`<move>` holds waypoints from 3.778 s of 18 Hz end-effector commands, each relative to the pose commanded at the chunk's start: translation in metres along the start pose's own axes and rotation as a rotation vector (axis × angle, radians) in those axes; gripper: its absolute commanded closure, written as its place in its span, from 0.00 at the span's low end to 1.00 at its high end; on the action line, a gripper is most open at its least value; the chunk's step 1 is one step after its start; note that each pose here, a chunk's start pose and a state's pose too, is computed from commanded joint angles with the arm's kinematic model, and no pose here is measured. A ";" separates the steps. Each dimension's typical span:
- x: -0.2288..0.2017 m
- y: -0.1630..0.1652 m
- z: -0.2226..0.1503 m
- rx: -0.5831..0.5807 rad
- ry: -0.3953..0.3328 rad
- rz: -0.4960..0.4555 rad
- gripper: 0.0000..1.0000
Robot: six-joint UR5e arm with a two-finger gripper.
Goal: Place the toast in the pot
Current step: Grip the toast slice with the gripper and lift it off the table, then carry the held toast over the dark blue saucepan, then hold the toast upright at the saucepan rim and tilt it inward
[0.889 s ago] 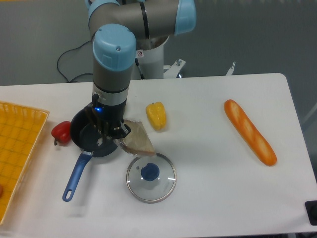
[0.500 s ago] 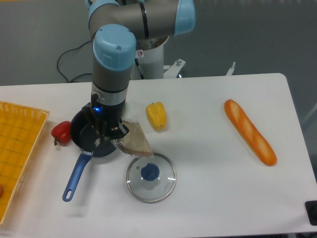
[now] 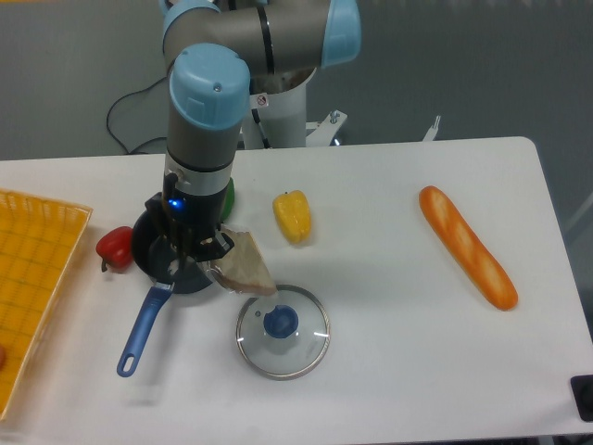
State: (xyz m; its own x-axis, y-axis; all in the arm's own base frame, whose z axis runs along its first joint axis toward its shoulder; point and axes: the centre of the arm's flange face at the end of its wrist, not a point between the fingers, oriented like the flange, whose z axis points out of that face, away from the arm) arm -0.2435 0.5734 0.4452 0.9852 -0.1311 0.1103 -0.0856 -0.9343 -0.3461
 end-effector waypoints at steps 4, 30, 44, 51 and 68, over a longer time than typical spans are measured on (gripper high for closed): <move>0.017 -0.008 -0.003 0.023 0.022 -0.035 1.00; 0.137 -0.012 0.066 -0.083 0.148 0.074 1.00; 0.142 -0.010 0.078 -0.103 0.157 0.087 1.00; 0.140 0.003 0.088 -0.146 0.141 0.148 1.00; 0.140 0.002 0.100 -0.162 0.147 0.159 0.87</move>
State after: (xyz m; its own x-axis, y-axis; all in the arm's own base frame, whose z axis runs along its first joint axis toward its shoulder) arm -0.0912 0.5862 0.3664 0.9264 -0.3164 0.2043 -0.2722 -0.9373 -0.2177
